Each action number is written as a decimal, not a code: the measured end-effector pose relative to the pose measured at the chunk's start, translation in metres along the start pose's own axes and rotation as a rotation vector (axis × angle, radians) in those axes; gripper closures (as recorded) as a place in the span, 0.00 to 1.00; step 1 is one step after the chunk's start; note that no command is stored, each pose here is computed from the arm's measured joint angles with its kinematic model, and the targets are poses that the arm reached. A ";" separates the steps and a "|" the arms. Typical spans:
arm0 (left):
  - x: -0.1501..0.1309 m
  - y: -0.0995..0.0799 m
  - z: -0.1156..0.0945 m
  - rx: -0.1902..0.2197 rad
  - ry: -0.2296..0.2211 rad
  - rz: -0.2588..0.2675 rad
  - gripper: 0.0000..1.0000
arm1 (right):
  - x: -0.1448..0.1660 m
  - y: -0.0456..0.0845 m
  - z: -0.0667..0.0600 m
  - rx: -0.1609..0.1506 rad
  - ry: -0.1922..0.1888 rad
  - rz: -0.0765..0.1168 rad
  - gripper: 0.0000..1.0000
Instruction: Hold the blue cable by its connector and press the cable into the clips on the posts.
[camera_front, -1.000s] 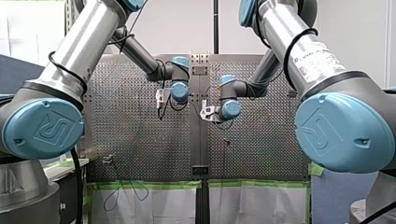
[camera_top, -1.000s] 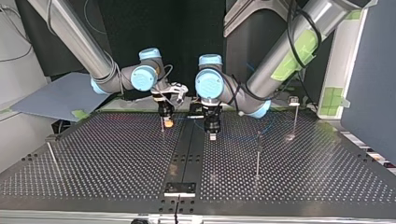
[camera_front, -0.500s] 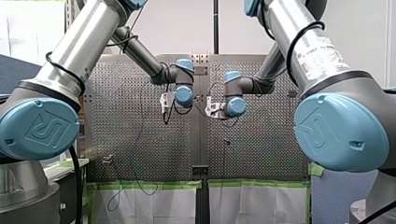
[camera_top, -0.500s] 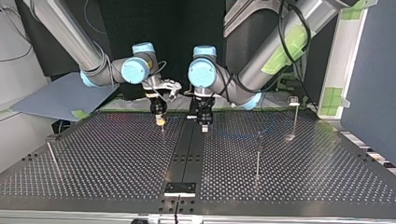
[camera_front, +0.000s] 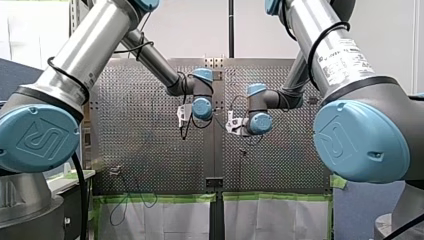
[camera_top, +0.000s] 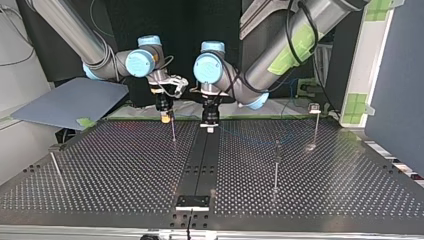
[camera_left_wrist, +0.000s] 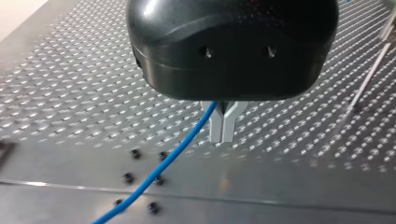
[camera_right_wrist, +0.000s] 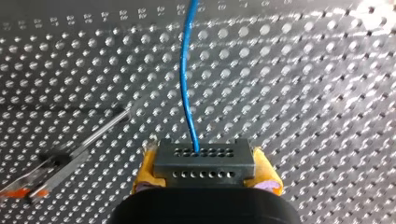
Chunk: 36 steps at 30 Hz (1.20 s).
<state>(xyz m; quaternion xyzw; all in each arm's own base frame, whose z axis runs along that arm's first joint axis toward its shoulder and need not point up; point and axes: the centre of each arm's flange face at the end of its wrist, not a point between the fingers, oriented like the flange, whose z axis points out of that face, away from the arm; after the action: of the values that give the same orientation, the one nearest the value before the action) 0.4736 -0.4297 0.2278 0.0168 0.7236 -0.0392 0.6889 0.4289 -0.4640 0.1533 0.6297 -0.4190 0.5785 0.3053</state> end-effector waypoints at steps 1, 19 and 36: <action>0.006 -0.003 0.000 0.004 0.001 -0.003 0.99 | -0.002 0.002 -0.001 -0.002 0.000 0.003 1.00; 0.086 -0.047 -0.015 0.079 0.011 -0.063 0.99 | -0.046 0.032 -0.028 -0.031 0.006 0.008 1.00; 0.101 -0.067 -0.023 0.120 -0.022 -0.128 0.99 | -0.088 0.065 -0.029 -0.055 0.018 0.015 1.00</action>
<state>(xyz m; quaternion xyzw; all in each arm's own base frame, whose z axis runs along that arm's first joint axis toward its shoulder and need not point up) 0.4405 -0.4977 0.1305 0.0113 0.7121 -0.1269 0.6905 0.3599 -0.4539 0.0647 0.6126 -0.4366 0.5748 0.3220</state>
